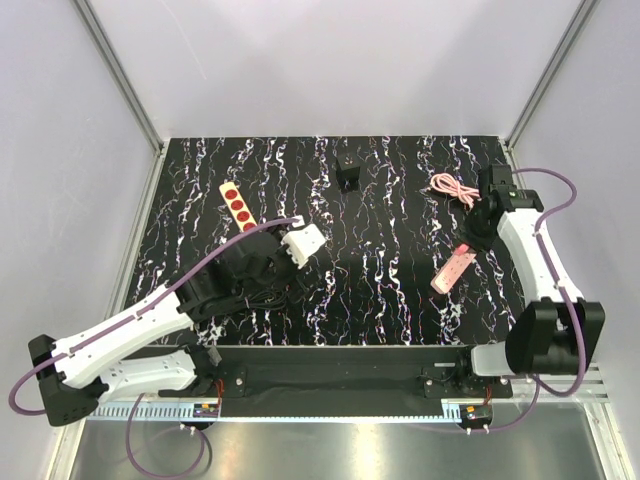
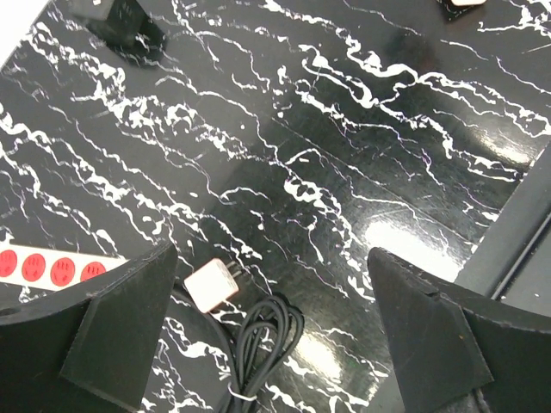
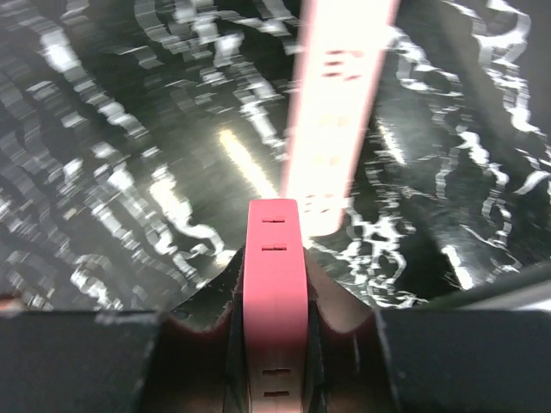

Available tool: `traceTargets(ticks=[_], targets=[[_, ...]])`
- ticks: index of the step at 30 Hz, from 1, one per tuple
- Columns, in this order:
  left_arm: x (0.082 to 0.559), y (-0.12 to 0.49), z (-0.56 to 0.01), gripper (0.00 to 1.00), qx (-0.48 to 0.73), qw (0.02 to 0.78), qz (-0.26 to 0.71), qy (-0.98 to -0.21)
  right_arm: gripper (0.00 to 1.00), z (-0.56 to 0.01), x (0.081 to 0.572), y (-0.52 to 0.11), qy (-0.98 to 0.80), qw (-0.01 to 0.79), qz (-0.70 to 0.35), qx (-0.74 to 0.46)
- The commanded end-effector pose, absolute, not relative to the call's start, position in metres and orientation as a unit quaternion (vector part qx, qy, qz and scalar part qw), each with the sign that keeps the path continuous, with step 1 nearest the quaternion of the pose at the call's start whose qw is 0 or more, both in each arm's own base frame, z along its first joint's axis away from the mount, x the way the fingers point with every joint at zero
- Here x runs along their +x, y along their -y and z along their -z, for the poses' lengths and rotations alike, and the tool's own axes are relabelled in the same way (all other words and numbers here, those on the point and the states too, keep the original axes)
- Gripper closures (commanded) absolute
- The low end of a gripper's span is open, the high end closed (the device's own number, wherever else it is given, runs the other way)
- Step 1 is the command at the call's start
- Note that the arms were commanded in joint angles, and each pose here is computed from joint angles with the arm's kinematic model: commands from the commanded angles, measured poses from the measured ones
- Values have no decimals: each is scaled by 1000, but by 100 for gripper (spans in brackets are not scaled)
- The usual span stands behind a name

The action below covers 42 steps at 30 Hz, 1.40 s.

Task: Insert the plug

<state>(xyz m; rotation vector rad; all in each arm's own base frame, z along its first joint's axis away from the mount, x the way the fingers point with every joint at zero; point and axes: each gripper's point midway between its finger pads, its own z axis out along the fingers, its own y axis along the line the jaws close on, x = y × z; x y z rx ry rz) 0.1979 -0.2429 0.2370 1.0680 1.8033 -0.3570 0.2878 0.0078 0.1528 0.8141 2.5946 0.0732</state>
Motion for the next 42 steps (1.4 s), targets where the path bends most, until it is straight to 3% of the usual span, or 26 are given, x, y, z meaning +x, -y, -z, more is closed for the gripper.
traceTargets(ticks=[1, 13, 42], targets=[[197, 239, -251, 1, 406, 506, 158, -745, 100, -161, 291, 13, -925, 211, 4, 315], [194, 241, -250, 1, 394, 500, 174, -752, 100, -108, 279, -11, -896, 162, -102, 401], [192, 241, -246, 1, 401, 495, 174, -751, 100, -65, 254, -18, -904, 121, -103, 397]])
